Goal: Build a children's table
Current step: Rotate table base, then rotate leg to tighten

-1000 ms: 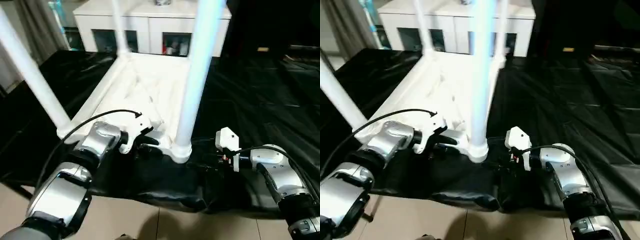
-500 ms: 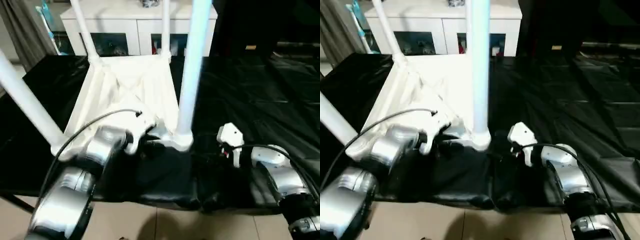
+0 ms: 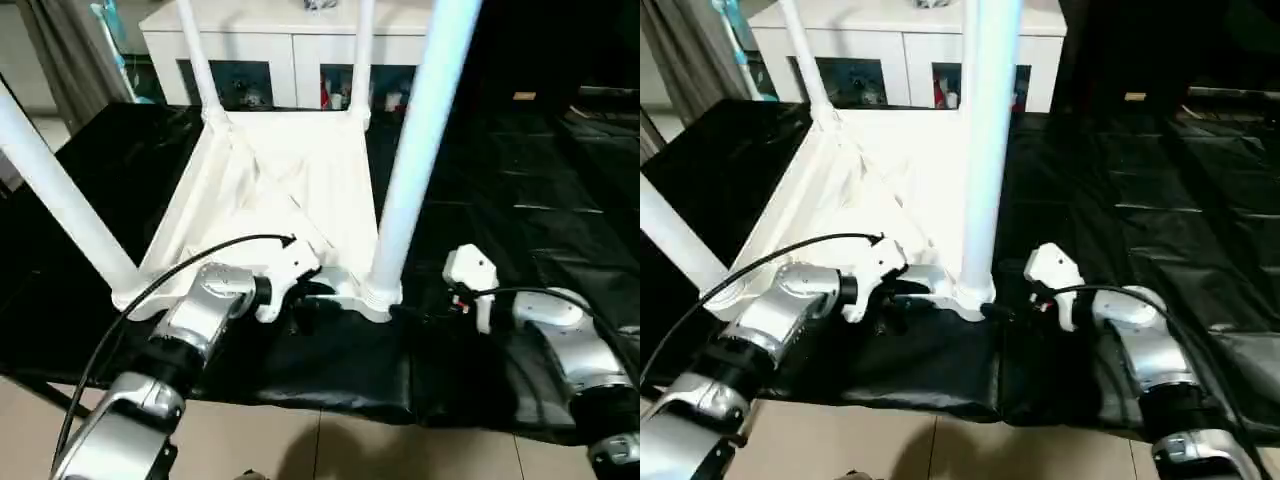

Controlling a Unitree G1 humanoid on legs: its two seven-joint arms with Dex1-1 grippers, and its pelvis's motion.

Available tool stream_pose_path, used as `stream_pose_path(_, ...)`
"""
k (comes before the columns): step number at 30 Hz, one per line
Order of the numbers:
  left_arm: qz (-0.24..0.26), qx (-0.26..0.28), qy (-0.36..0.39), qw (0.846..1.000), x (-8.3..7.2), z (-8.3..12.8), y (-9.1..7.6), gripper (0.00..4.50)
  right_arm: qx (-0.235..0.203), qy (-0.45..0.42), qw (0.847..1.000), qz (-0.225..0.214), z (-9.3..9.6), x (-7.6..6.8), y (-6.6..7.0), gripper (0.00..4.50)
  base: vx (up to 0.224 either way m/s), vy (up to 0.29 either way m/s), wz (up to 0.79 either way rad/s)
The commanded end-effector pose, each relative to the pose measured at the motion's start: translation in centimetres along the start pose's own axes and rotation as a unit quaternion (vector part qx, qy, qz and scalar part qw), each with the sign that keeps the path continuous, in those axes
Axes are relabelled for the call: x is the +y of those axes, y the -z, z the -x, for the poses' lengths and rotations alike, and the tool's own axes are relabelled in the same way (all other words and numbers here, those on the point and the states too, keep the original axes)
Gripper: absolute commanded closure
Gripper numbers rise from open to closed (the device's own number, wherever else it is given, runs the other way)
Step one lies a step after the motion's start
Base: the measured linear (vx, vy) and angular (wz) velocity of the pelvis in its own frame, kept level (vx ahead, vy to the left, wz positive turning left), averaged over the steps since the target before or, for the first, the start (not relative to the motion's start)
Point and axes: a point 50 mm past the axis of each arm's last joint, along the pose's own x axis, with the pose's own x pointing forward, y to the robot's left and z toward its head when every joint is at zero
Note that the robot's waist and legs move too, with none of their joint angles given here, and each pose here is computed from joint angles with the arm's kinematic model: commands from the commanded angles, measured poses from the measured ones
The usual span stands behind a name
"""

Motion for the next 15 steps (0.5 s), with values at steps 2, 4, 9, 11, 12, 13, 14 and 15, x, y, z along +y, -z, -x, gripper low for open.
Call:
stream_pose_path(2, -0.044, 0.005, 0.044, 0.998, -0.2, -0.2, -0.9, 2.54, -0.006, -0.007, 1.0, 0.009, 0.0, 0.2, -0.4, 0.57, 0.0, 0.0, 0.0)
stream_pose_path(4, -0.057, 0.015, 0.051, 0.997, 0.1, 0.2, -1.2, 2.54, -0.008, -0.01, 1.0, 0.01, 0.0, 0.3, -0.4, 0.57, 0.0, 0.0, 0.0)
stream_pose_path(9, -0.067, 0.031, 0.044, 0.996, 1.1, 0.7, -1.5, 2.54, -0.014, -0.022, 1.0, 0.012, 0.3, 0.6, -0.5, 0.57, 0.0, 0.0, 0.0)
stream_pose_path(11, -0.068, 0.029, 0.041, 0.996, 1.3, 0.8, -1.6, 2.54, -0.014, -0.025, 1.0, 0.013, 0.3, 0.7, -0.5, 0.57, 0.0, 0.0, 0.0)
stream_pose_path(12, -0.066, 0.024, 0.039, 0.997, 1.4, 0.8, -1.8, 2.54, -0.014, -0.027, 0.999, 0.014, 0.4, 0.8, -0.5, 0.57, 0.0, 0.0, 0.0)
stream_pose_path(13, -0.064, 0.02, 0.038, 0.997, 1.6, 0.9, -1.9, 2.54, -0.013, -0.028, 0.999, 0.015, 0.5, 0.8, -0.5, 0.57, 0.0, 0.0, 0.0)
stream_pose_path(14, -0.059, 0.014, 0.037, 0.997, 1.8, 1.0, -2.1, 2.54, -0.012, -0.027, 0.999, 0.015, 0.5, 0.8, -0.4, 0.57, 0.0, 0.0, 0.0)
stream_pose_path(15, -0.057, 0.013, 0.04, 0.998, 2.0, 1.1, -2.1, 2.54, -0.012, -0.026, 0.999, 0.015, 0.6, 0.8, -0.4, 0.57, 0.0, 0.0, 0.0)
